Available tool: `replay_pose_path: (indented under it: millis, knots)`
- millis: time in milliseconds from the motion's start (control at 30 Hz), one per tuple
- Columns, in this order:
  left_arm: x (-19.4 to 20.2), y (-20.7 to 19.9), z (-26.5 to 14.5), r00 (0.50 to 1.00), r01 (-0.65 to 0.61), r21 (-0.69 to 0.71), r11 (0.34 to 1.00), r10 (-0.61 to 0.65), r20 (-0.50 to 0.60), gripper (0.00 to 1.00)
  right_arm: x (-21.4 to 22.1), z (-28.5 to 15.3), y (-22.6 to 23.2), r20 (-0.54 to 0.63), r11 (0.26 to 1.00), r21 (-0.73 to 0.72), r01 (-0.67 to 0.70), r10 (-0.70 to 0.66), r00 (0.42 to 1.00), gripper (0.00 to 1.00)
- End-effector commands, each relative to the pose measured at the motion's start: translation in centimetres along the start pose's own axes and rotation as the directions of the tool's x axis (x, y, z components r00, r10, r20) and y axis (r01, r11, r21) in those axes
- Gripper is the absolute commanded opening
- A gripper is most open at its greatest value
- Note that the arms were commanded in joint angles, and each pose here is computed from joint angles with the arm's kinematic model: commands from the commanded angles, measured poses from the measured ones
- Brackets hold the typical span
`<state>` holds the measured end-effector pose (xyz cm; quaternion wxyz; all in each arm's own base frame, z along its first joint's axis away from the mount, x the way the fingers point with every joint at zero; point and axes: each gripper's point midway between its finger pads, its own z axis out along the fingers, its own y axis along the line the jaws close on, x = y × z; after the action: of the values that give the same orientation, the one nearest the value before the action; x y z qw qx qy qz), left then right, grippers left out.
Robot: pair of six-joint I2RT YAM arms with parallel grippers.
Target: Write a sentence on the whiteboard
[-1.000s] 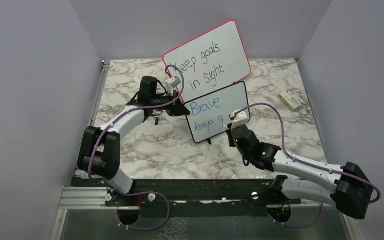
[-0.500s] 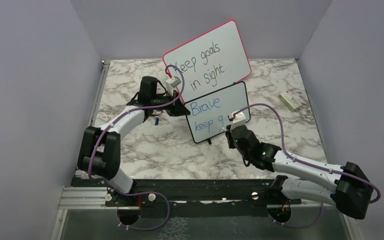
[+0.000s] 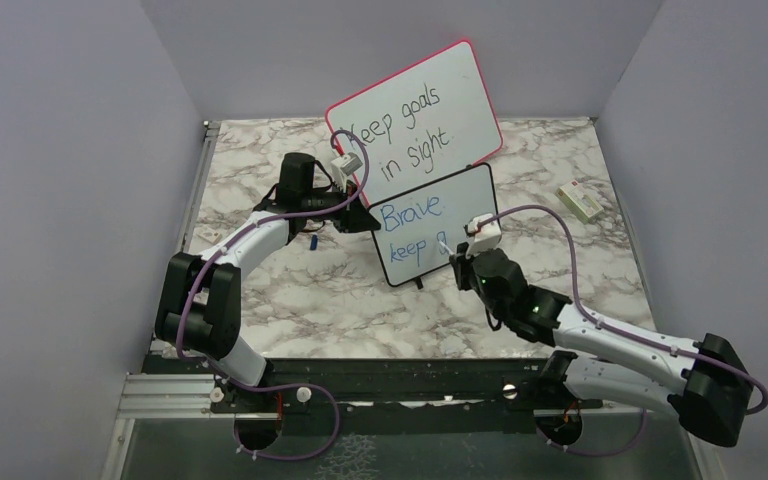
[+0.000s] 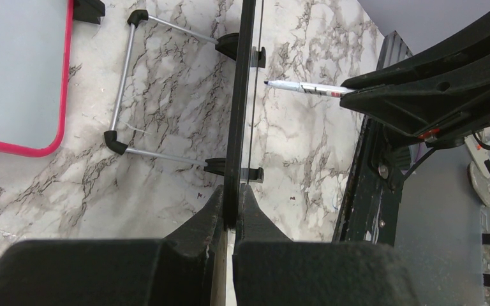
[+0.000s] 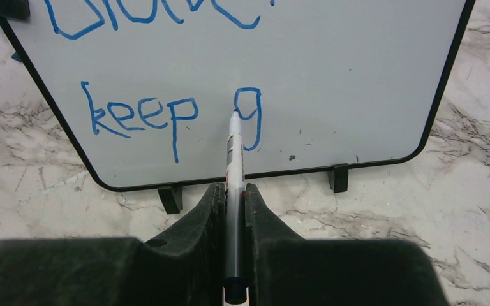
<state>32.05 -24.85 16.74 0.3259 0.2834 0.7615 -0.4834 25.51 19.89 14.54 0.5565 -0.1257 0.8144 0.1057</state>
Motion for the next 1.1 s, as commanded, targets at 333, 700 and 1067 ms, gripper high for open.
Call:
replay_pose_path:
  millis: [333,700,1067]
  knots:
    - [1.4,0.8,0.3,0.999,0.018,-0.040,0.999,-0.020,-0.046,0.00,-2.0,0.3,-2.4,0.074,0.995,0.095,-0.014,0.007,0.997,0.01]
    - [1.4,0.8,0.3,0.999,0.017,-0.039,0.999,-0.019,-0.045,0.00,-2.2,1.2,-2.3,0.079,0.996,0.089,-0.017,0.010,0.997,0.00]
    - [1.3,0.8,0.3,0.999,0.016,-0.039,0.999,-0.017,-0.045,0.00,-1.1,1.4,-1.6,0.035,0.999,0.044,-0.009,0.008,0.999,0.01]
